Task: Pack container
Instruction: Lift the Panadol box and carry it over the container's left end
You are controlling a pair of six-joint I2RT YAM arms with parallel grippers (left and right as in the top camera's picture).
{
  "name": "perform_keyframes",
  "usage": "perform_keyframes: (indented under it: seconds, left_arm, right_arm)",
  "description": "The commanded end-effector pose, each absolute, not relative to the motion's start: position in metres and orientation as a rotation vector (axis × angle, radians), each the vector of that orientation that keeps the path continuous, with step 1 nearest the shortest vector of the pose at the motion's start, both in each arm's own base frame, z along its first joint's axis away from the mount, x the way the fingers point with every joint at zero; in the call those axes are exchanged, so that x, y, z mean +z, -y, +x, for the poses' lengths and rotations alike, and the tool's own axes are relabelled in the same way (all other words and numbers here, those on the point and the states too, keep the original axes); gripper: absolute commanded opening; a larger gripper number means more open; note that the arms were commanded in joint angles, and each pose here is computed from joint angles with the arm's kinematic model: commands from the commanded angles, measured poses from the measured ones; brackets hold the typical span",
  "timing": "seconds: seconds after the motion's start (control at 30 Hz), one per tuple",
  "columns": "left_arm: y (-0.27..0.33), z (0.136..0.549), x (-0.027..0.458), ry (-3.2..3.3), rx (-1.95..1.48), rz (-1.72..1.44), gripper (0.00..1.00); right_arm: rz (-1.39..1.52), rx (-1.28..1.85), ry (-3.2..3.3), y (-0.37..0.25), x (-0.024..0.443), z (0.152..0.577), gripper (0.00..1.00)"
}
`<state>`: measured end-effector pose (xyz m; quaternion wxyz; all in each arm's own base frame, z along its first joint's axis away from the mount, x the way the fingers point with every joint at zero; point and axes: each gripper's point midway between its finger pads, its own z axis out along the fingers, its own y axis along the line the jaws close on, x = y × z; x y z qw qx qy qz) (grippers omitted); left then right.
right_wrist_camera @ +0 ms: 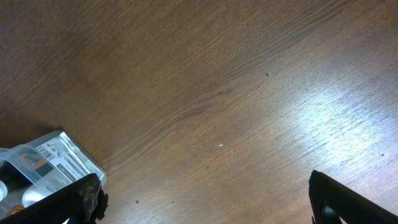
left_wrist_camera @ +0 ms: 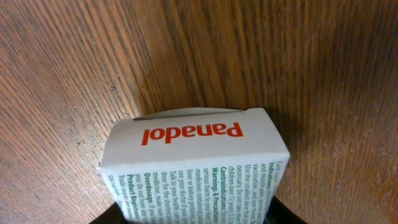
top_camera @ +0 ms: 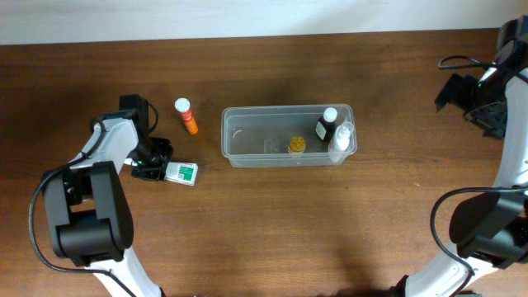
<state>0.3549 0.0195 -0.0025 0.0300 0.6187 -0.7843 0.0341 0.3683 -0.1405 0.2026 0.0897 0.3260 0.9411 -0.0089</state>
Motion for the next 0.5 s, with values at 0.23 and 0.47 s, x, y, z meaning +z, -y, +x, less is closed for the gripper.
perform_keyframes:
  seconds: [0.23,0.47]
  left_arm:
    - [-0.029,0.35,-0.012,2.378,0.116,1.891,0.43]
    - [-0.066,0.362,0.011,2.424,0.155,1.885,0.43]
  right_arm:
    - [0.971,-0.024,-2.787,0.141,0.206,0.368,0.98]
    - [0.971,-0.024,-2.787,0.141,0.206,0.368,0.98]
